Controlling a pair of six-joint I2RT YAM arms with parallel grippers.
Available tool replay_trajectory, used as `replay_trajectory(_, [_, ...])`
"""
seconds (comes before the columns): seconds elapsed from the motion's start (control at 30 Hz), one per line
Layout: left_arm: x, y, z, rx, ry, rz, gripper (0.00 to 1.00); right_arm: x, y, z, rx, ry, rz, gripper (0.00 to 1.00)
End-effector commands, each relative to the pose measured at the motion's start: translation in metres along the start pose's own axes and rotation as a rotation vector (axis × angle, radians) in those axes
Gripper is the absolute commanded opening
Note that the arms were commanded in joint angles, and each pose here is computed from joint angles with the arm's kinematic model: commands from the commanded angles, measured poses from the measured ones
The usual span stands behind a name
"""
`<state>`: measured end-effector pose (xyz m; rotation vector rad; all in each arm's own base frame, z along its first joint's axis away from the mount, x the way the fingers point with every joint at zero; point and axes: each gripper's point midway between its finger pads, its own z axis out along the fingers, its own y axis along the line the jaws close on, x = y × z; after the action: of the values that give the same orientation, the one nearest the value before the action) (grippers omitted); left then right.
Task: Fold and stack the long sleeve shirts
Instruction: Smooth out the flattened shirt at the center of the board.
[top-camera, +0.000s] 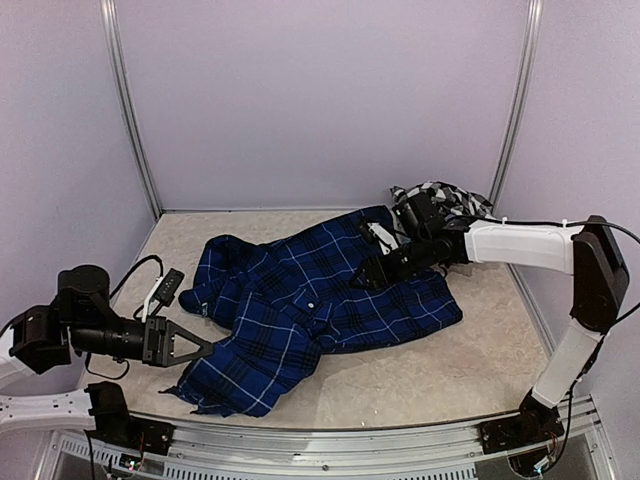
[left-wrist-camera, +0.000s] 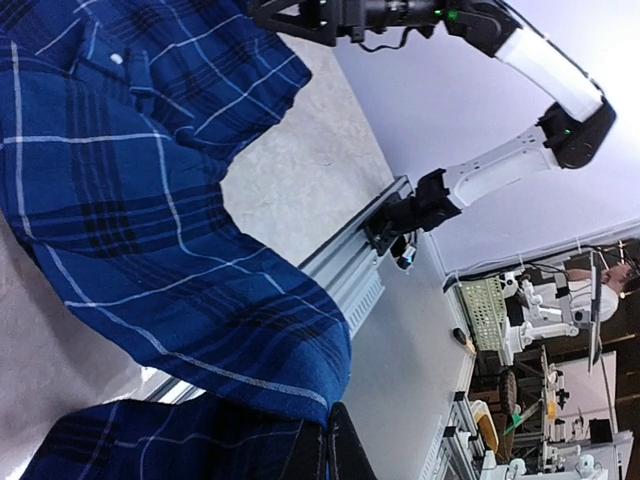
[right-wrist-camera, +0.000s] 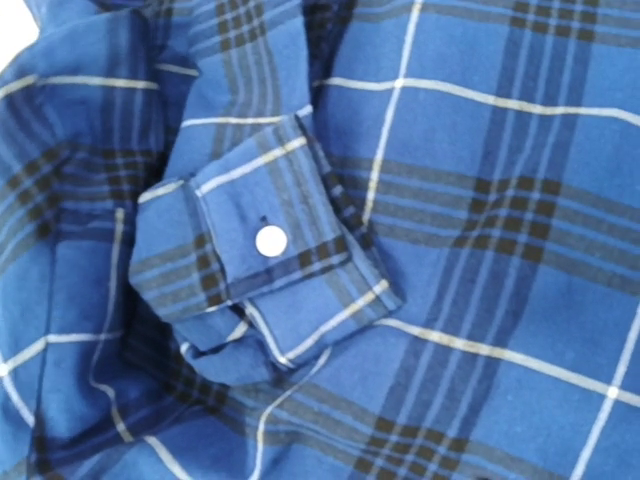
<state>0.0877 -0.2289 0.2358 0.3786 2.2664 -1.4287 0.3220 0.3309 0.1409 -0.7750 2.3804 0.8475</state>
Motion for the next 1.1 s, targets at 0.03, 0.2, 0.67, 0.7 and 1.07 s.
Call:
replay_trajectory(0.03, [0.002,0.033,0.011,-0.184,0.03,-0.047,0.01,0.011,-0.014,0.008,0.062,0.034,0.007,0.59])
replay_trajectory(0.2, [-0.01,0.043,0.02,-0.289,0.036,-0.02,0.29,0.016,-0.033,0.015,0.149,0.061,0.013,0.6])
replay_trajectory(0.67, [-0.129,0.059,0.028,-0.306,-0.267,0.08,0.77,0.03,-0.101,0.038,0.339,0.131,0.031,0.58])
replay_trajectory(0.7, [-0.135,0.071,0.034,-0.329,-0.27,0.069,0.77,0.03,-0.104,0.037,0.346,0.13,0.034,0.58])
replay_trajectory(1.07, [-0.132,0.177,0.079,-0.604,-0.15,-0.051,0.75,0.037,-0.114,0.036,0.352,0.141,0.036,0.58])
